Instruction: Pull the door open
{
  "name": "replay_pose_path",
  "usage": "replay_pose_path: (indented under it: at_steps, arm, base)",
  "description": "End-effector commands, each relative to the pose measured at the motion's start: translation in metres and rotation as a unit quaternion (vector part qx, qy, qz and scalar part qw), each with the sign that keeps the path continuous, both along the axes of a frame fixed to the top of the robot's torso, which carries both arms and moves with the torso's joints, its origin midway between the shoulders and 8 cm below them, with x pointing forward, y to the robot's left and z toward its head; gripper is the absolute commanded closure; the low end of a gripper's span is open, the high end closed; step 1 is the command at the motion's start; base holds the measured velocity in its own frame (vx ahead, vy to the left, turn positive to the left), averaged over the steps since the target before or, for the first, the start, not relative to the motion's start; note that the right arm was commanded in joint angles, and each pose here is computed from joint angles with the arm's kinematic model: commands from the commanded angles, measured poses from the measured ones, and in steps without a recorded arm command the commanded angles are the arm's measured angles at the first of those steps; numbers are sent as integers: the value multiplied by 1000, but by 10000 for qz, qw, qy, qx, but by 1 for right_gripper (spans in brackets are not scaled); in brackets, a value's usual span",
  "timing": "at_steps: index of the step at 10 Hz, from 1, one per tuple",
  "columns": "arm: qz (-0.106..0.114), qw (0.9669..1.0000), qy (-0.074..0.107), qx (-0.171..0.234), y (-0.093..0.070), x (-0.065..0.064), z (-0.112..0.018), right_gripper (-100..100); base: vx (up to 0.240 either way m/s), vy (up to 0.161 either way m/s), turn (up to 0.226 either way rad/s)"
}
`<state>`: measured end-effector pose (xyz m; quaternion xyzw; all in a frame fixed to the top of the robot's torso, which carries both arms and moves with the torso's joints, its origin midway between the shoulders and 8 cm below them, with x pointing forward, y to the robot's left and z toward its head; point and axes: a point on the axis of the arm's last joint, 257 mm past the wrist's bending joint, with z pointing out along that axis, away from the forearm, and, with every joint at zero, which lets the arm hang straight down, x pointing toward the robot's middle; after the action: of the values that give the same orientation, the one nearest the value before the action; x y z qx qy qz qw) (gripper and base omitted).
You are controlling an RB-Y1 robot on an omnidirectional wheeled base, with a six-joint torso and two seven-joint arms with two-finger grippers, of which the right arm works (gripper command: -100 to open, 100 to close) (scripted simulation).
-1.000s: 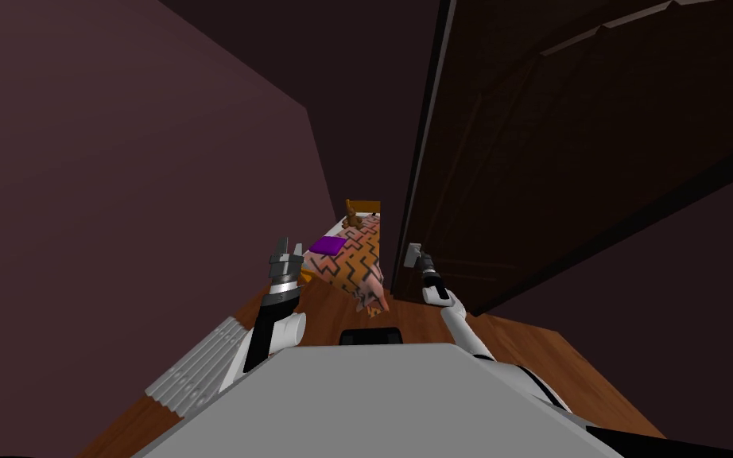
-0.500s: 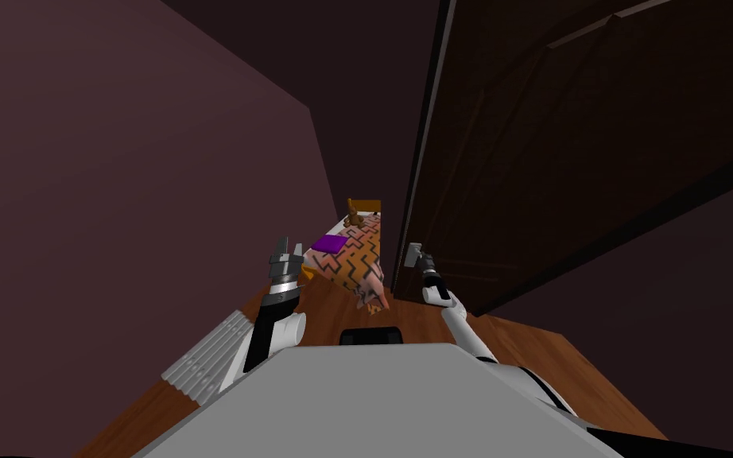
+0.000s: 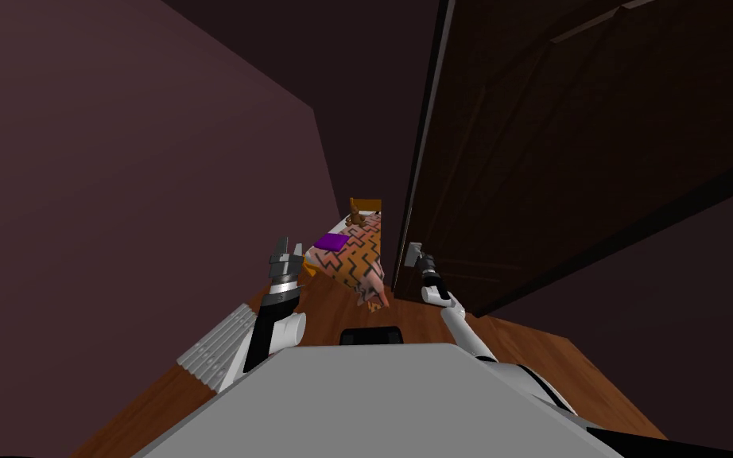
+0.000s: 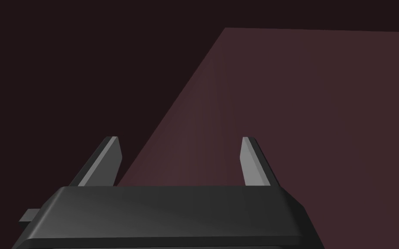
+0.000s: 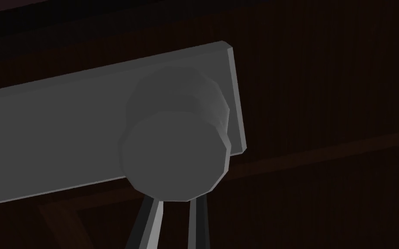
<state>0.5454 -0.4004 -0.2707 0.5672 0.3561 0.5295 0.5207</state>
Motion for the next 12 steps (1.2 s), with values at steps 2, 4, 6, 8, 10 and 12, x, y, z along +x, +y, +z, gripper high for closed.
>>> replay_pose_path:
  at_steps: [2, 4, 6, 8, 10, 12]
  arm:
    - [152, 9972, -323, 655, 12, 8, 15, 100]
    - [-14, 9927, -225, 1184, 0, -5, -3, -100]
    - [-49, 9848, -342, 1702, 3, -6, -5, -100]
    - [-93, 9710, -489, 2339, 7, -7, -7, -100]
    - [-115, 9613, -573, 2693, 9, -7, -8, -100]
    - [-167, 9381, -740, 3379, 14, -9, -11, -100]
  base:
    - [-57, -28, 96]
    - [-61, -43, 50]
    - [-108, -35, 111]
    - [-101, -5, 84]
    - [-77, -24, 57]
    - [-64, -38, 78]
